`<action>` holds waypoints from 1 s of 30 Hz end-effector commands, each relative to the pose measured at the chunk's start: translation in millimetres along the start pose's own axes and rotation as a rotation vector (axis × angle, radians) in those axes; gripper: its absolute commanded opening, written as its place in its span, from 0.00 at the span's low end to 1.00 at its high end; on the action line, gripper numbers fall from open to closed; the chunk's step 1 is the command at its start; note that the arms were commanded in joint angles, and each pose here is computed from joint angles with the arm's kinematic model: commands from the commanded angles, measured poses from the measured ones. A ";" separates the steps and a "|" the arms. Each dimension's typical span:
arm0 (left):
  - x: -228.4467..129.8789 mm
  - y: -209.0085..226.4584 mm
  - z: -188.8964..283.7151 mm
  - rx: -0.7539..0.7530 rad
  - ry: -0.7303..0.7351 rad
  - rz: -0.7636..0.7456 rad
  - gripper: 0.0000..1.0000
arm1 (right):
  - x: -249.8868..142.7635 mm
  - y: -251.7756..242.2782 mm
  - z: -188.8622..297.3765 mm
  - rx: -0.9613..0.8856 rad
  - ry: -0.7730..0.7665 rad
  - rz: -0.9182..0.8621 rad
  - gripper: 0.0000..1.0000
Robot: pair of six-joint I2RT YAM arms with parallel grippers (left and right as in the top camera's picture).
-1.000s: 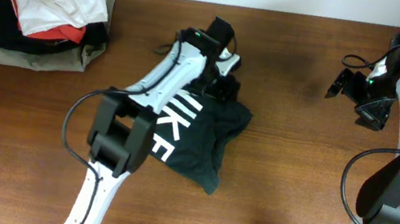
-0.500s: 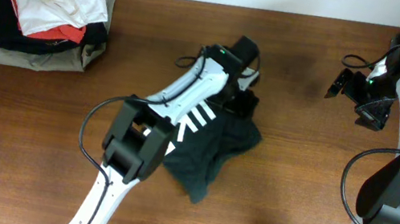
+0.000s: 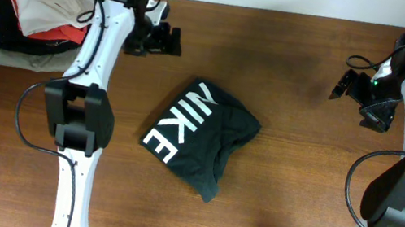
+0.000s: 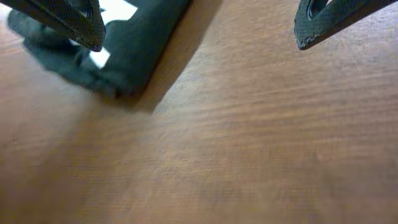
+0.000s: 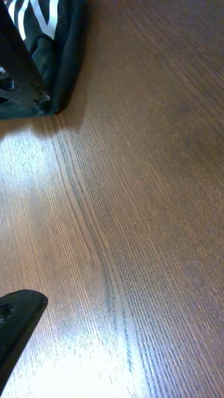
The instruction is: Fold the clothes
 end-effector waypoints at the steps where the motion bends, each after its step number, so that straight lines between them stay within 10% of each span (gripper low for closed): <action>1: -16.3 14.6 -23.8 0.070 0.098 -0.027 0.96 | 3.4 -0.9 2.8 -0.009 -0.016 0.003 0.99; 3: -21.8 23.5 -32.5 0.127 0.124 -0.021 0.91 | 3.4 -0.9 2.8 -0.009 -0.016 0.003 0.99; 12: -26.5 38.8 -44.0 0.244 0.137 -0.020 0.01 | 3.4 -0.8 2.8 -0.009 -0.016 0.004 0.99; 30: -90.5 18.5 -69.3 0.131 0.470 0.034 0.01 | 3.4 -0.8 2.8 -0.009 -0.016 0.004 0.99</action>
Point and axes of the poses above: each gripper's point midway between its finger pads, its own z axis back along the fingers, its own y axis along the line the jaws close on, x = y × z, the point moved 8 cm from there along z, back along the fingers, and after that the axes turned 1 degree about z, right-handed, at the moved point
